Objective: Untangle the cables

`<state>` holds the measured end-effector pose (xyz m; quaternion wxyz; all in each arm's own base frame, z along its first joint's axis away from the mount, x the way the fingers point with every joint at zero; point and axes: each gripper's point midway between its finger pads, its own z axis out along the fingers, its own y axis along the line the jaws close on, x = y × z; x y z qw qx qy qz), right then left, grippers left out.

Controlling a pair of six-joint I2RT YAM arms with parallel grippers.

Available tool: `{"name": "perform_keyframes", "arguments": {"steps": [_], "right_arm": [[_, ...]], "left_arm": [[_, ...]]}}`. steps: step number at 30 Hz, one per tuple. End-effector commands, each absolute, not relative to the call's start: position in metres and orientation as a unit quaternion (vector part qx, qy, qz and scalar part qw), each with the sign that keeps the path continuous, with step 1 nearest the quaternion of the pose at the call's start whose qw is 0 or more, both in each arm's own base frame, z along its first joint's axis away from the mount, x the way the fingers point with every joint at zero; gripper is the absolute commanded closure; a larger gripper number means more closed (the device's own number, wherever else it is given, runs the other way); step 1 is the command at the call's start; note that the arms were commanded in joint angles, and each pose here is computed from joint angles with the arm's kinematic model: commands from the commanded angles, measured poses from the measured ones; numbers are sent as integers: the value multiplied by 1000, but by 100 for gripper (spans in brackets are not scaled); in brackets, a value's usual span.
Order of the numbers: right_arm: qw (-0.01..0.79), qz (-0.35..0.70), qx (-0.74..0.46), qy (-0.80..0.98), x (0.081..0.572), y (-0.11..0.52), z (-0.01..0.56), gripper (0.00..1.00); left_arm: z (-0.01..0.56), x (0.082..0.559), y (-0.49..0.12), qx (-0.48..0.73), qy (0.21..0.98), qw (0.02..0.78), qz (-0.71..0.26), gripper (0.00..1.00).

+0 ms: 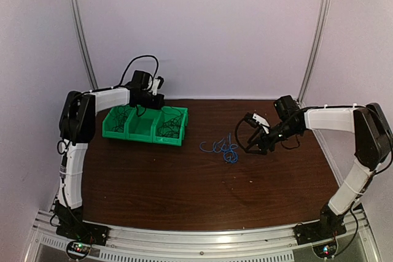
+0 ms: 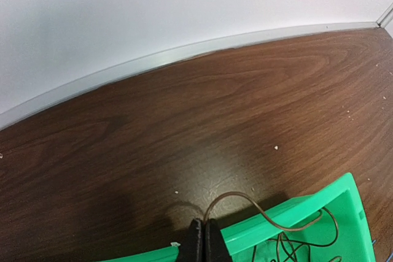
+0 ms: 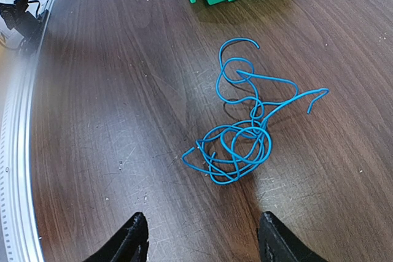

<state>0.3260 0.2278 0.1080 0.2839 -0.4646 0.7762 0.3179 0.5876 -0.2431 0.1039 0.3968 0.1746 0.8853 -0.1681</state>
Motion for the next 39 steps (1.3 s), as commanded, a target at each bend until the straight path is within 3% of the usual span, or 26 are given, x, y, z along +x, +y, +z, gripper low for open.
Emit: {"name": "perform_keyframes", "arguments": {"steps": [1,13,22,26,28,33,39], "right_arm": [[288,309,-468,776,333,226,108,38],[272,318,-468,778,333,228,99,38],[274,317,-448,790,345,230,104,37],[256,306,-448,800,355,246,98,37],[246,301,-447,805,360,256,94,37],[243,295,-428,819,383,272,90,37],[211,298,-392,844,410,280,70,37]], "left_arm": [[148,580,-249,185,859,434,-201,100],[135,506,-290,210,861,399,-233,100],[111,493,-296,197,879,363,-238,100],[134,493,-299,206,873,373,-237,66],[152,491,-300,209,866,388,-236,59],[196,478,-295,208,851,424,-230,52],[227,442,-298,214,837,444,-238,51]]}}
